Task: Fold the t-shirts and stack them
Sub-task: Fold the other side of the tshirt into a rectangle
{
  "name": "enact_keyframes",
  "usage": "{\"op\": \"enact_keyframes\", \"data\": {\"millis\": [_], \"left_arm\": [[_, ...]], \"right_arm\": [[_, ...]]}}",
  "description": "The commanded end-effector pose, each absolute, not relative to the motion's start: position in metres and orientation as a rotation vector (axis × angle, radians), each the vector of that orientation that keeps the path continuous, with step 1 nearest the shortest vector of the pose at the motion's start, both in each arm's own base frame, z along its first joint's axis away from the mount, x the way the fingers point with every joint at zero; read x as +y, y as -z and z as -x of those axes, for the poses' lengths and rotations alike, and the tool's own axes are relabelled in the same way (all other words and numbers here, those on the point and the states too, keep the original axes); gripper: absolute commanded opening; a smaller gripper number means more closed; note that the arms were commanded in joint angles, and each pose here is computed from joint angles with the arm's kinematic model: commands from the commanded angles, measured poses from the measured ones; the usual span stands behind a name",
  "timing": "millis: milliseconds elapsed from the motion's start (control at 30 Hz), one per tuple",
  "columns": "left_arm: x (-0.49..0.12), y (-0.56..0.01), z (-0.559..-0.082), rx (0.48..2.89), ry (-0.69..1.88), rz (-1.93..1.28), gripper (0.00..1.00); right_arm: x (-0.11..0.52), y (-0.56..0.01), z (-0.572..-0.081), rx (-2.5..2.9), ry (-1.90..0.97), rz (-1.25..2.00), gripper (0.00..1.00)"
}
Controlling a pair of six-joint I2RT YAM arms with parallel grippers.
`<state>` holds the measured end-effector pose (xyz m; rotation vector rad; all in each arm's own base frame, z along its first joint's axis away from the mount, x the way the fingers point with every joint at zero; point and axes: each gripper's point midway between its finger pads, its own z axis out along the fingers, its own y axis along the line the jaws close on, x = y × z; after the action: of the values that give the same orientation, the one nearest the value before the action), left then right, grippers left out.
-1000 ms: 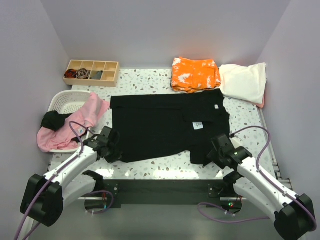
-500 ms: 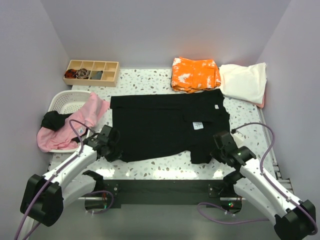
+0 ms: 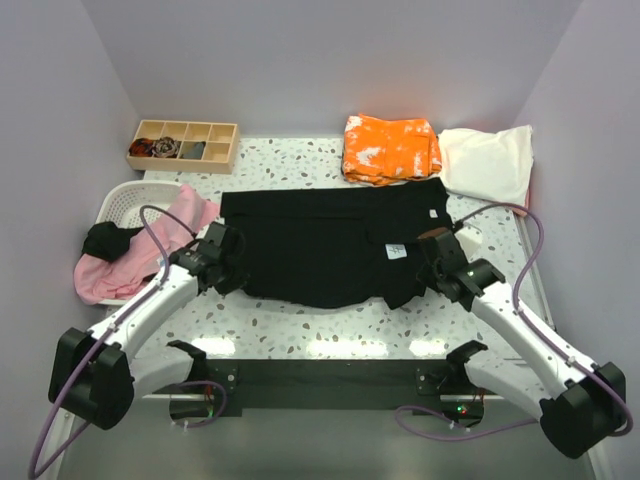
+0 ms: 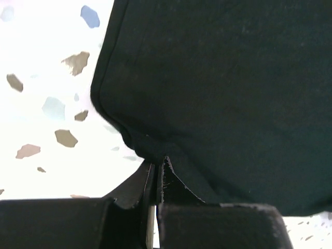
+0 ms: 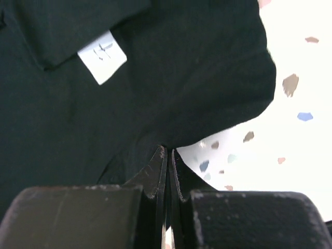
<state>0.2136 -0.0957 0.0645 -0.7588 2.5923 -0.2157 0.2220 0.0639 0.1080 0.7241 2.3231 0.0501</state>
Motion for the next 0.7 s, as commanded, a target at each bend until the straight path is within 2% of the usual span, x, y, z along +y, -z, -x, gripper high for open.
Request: {"op": "enact_keyframes", "data": {"millis": [0,333,667], "left_arm": [[-0.092,-0.083,-0.250,2.500,0.193,0.712,0.00],[-0.075,-0.073,-0.284,2.475,0.177,0.757,0.00],[-0.071,-0.057,-0.313,2.473,0.165,0.754,0.00]], "right_arm": [[0.055,-0.137,-0.259,2.192,0.024,-0.692,0.00],[0.030,-0.131,-0.304,2.198,0.103,-0.705,0.00],[0.032,-0.128,-0.357,2.191,0.084,-0.695,0.00]]}}
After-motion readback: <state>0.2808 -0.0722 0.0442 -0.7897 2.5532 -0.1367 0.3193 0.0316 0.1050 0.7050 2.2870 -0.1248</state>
